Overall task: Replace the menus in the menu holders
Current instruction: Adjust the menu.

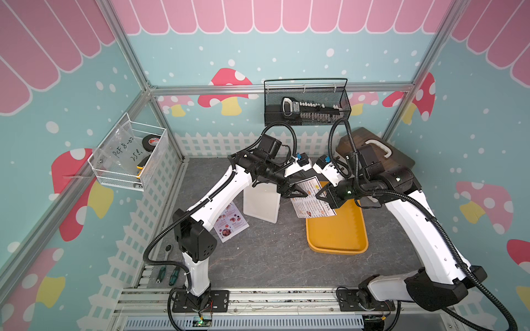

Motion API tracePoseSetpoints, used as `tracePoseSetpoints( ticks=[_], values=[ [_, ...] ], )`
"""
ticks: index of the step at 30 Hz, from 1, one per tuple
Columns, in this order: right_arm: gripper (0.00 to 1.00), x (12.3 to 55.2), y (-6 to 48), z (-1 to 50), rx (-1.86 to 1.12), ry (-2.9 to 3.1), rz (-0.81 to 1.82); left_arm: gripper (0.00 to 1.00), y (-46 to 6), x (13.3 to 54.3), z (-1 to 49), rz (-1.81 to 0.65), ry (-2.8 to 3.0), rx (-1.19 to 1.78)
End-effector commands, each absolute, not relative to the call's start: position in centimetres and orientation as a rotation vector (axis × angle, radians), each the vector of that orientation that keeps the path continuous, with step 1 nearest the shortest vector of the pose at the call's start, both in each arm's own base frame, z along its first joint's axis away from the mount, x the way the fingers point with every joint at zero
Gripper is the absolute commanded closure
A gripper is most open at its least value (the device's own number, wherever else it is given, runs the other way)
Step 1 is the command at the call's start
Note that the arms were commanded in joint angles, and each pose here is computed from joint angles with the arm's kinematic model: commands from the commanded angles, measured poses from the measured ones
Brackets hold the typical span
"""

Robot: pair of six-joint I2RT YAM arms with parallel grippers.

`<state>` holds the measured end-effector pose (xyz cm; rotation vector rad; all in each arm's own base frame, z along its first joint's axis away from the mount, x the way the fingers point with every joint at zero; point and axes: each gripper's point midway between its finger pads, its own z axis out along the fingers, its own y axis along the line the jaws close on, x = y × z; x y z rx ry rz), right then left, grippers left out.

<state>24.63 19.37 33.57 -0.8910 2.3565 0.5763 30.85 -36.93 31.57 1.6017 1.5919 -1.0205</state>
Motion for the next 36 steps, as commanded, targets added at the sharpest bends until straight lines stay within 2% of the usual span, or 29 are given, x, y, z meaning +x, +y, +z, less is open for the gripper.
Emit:
tracePoseSetpoints(
  ticks=[1, 7, 12, 14, 16, 20, 21, 23, 27, 31, 36],
  values=[
    [1.0, 24.4, 19.3, 34.5, -0.933, 2.306, 0.555, 0.25, -37.1, 29.9, 32.9, -1.077, 1.511, 1.632],
    [1.0, 25.1, 19.0, 35.2, -0.92, 2.286, 0.504, 0.52, -37.0, 29.9, 32.6, -1.079, 1.544, 1.632],
    [1.0, 25.4, 18.8, 35.6, -0.916, 2.269, 0.479, 0.68, -37.0, 30.2, 32.3, -1.085, 1.571, 1.622],
    [1.0, 25.6, 18.6, 35.4, -0.911, 2.277, 0.463, 0.7, -37.1, 30.3, 32.3, -1.083, 1.581, 1.616],
    [1.0, 25.7, 18.5, 35.3, -0.91, 2.282, 0.446, 0.77, -37.1, 30.5, 32.4, -1.075, 1.59, 1.608],
    [1.0, 26.1, 18.4, 35.2, -0.91, 2.281, 0.424, 0.81, -37.1, 30.7, 32.5, -1.069, 1.599, 1.6],
    [1.0, 26.1, 18.5, 35.1, -0.918, 2.279, 0.434, 0.81, -37.1, 30.7, 32.5, -1.062, 1.604, 1.599],
    [1.0, 25.9, 18.8, 35.1, -0.931, 2.277, 0.452, 0.66, -36.9, 31.1, 32.3, -1.036, 1.621, 1.593],
    [1.0, 25.4, 19.1, 34.6, -0.959, 2.285, 0.483, 0.51, -36.7, 31.6, 32.3, -0.988, 1.635, 1.587],
    [1.0, 25.5, 19.0, 34.3, -0.962, 2.293, 0.473, 0.52, -36.6, 31.3, 32.4, -1.002, 1.612, 1.598],
    [1.0, 25.8, 18.4, 34.2, -0.943, 2.31, 0.422, 0.61, -36.5, 31.3, 32.4, -1.013, 1.609, 1.596]
  ],
)
